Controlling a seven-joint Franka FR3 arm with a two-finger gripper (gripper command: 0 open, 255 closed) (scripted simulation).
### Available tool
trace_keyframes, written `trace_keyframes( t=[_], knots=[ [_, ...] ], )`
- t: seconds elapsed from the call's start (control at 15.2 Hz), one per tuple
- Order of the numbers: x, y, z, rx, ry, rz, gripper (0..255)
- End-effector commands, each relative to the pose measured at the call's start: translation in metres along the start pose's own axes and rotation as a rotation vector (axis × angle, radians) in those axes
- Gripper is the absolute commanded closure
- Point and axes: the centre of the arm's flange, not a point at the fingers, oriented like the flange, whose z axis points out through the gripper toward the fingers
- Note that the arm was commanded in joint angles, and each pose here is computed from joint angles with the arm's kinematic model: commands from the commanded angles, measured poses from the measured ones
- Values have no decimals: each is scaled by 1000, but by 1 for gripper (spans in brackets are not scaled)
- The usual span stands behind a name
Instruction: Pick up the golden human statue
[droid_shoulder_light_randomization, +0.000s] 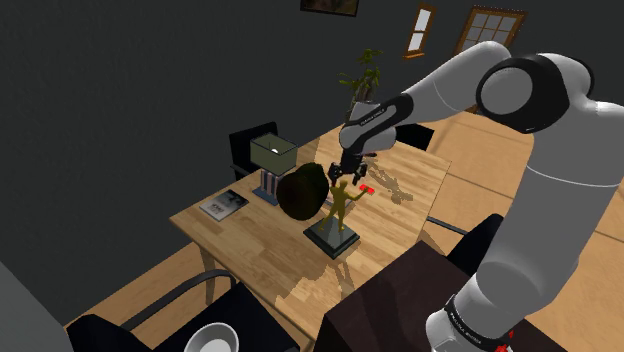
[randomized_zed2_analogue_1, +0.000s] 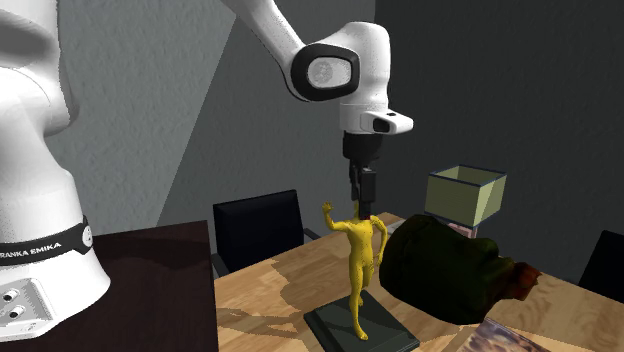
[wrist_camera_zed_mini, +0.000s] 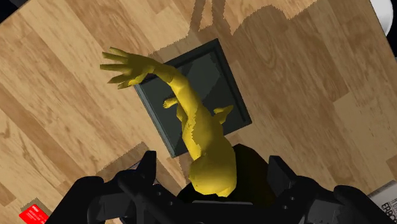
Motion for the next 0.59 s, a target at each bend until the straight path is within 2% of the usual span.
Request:
trace_keyframes(
  t=[0.0, 0.13, 0.2, 0.53],
  knots=[
    [1, 1, 9, 0, 0, 0, 0],
    [1, 1, 9, 0, 0, 0, 0],
    [0, 1, 9, 0, 0, 0, 255],
    [0, 0, 9, 0, 0, 0, 255]
  ],
)
